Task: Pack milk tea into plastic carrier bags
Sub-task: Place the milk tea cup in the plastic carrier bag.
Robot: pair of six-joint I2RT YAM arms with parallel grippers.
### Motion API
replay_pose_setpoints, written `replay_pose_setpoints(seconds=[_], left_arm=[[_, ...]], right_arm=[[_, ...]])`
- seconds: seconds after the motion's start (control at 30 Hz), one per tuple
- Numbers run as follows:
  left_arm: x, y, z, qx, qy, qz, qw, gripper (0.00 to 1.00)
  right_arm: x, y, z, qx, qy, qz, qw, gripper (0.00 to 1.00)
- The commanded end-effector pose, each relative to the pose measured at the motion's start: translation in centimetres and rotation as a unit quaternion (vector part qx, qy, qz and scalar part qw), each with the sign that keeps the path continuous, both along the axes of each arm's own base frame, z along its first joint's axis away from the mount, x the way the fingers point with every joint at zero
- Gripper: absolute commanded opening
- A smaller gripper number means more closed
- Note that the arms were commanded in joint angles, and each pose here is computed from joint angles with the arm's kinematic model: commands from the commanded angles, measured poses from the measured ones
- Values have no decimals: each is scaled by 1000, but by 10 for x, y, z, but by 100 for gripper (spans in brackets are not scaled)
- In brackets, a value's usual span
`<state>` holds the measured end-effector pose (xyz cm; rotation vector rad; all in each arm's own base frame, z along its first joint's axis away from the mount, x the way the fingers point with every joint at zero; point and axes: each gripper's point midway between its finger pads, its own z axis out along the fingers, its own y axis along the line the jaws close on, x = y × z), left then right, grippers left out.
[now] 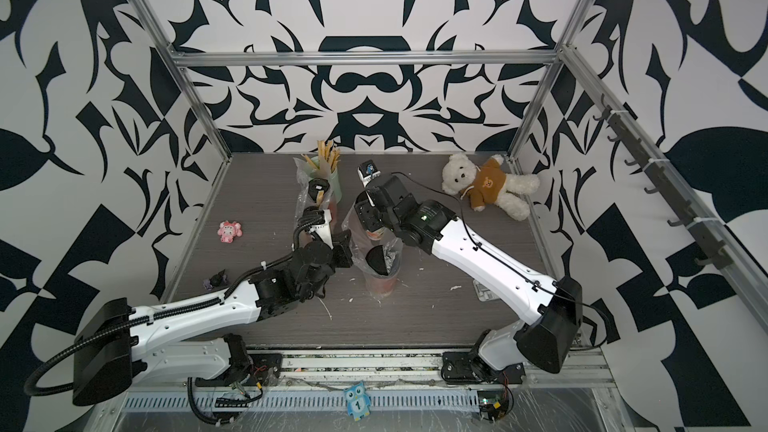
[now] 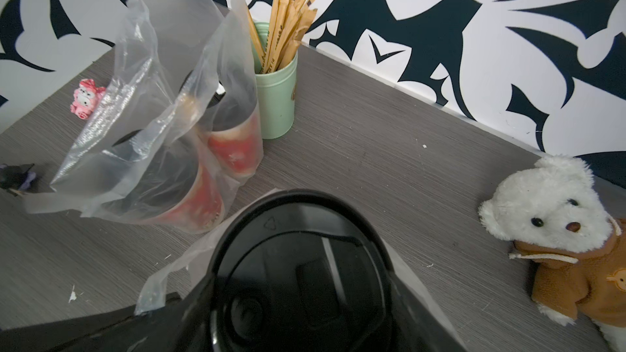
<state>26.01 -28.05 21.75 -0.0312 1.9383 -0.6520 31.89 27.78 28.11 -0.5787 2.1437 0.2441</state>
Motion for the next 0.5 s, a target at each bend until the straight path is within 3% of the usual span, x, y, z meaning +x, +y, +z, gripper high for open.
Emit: replay_pose_setpoints(seconds=[0.0, 0.47], left_arm=[[3, 3, 22, -17, -21, 12, 1000, 0], [6, 8, 32, -7, -41, 22, 999, 0]], right_arm=[[5, 5, 12, 25, -22, -8, 999, 40], [6, 13, -34, 16, 29, -13, 999, 39]])
